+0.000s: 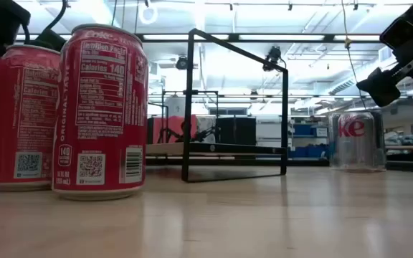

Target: Place canned beverage on shelf

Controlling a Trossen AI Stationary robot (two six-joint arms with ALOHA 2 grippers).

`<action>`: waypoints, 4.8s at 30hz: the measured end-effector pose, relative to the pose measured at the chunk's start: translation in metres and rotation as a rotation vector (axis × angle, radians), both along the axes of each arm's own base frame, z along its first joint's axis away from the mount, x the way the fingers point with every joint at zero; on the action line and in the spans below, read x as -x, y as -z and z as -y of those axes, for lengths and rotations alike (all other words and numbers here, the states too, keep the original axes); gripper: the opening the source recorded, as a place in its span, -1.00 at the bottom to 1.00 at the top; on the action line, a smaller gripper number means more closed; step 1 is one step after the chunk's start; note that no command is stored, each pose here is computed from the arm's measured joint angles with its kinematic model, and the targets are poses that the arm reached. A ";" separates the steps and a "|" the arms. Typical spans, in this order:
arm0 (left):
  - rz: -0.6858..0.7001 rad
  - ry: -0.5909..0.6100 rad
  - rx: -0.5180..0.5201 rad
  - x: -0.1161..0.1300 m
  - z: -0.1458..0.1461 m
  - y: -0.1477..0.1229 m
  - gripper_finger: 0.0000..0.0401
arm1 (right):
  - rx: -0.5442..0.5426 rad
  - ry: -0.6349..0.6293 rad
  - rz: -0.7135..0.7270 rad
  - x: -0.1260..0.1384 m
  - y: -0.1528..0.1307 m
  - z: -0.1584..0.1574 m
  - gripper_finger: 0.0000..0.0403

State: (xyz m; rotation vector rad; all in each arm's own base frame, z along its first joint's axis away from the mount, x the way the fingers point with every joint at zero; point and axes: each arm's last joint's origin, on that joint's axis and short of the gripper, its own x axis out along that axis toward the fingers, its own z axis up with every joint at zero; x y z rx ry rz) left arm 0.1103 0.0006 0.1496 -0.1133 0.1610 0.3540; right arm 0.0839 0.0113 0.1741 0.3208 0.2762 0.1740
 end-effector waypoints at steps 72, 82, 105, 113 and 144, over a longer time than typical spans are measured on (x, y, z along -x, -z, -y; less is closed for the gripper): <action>0.434 -0.052 0.542 -0.001 0.000 -0.024 -0.86 | 0.000 0.000 0.000 0.000 0.000 0.000 0.72; 0.466 -0.123 0.437 0.000 -0.003 -0.028 -0.86 | 0.000 0.000 0.000 0.000 0.000 0.000 0.72; 0.866 -0.210 0.857 0.005 -0.009 -0.045 -0.86 | 0.107 0.056 0.143 -0.003 -0.012 0.002 0.72; 1.013 -0.152 0.714 0.015 -0.010 -0.093 -0.86 | -0.236 0.251 0.545 0.001 -0.054 0.008 0.72; 0.438 -0.223 0.460 -0.029 -0.007 -0.244 -0.69 | -0.008 0.359 0.467 -0.092 -0.186 0.017 0.72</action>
